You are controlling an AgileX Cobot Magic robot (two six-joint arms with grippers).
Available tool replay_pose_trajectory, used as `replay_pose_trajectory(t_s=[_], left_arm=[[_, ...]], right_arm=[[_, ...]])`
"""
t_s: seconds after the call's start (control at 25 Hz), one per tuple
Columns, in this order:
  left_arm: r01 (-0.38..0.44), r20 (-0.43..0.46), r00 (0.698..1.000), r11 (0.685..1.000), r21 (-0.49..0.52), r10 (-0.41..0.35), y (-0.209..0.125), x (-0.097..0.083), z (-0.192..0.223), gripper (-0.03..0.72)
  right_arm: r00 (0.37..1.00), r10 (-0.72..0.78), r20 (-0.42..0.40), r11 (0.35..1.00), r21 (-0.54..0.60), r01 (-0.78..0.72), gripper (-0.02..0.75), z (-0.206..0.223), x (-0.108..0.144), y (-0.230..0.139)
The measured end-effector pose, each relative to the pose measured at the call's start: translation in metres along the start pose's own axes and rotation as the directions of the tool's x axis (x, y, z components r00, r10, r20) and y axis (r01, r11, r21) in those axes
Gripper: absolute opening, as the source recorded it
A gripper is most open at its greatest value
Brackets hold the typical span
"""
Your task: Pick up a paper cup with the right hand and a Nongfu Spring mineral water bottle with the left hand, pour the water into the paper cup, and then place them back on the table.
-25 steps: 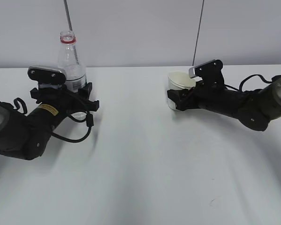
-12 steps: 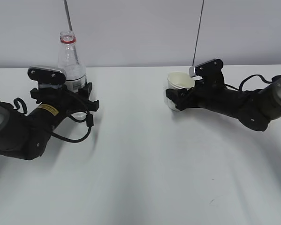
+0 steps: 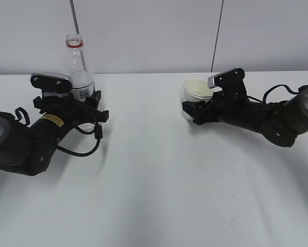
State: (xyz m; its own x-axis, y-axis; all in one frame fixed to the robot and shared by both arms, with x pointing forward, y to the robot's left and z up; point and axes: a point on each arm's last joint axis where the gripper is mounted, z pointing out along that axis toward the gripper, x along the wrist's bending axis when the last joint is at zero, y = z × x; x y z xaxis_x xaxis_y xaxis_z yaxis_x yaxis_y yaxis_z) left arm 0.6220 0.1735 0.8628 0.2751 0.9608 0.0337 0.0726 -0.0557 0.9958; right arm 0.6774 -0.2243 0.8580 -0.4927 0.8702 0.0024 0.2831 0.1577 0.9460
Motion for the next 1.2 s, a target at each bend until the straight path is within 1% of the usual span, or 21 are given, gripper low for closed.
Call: replay_pose_trajectory(t_s=[0.56,1.0,1.2], left_arm=[[0.0,0.001,1.0,1.0,0.0,0.0,0.0,0.0,0.0,0.407],[0.0,0.001,1.0,1.0,0.0,0.0,0.0,0.0,0.0,0.407],[0.0,0.001,1.0,1.0,0.0,0.0,0.0,0.0,0.0,0.407]], right_arm=[[1.0,0.007,0.003,1.0,0.011,-0.007,0.594,0.0,0.0,-0.001],[0.999,0.048,0.0,0.995,0.085,-0.048,0.593,-0.012,0.008,-0.024],[0.999,0.046,0.001,0.996,0.081,-0.046,0.593,-0.021,0.011,-0.017]])
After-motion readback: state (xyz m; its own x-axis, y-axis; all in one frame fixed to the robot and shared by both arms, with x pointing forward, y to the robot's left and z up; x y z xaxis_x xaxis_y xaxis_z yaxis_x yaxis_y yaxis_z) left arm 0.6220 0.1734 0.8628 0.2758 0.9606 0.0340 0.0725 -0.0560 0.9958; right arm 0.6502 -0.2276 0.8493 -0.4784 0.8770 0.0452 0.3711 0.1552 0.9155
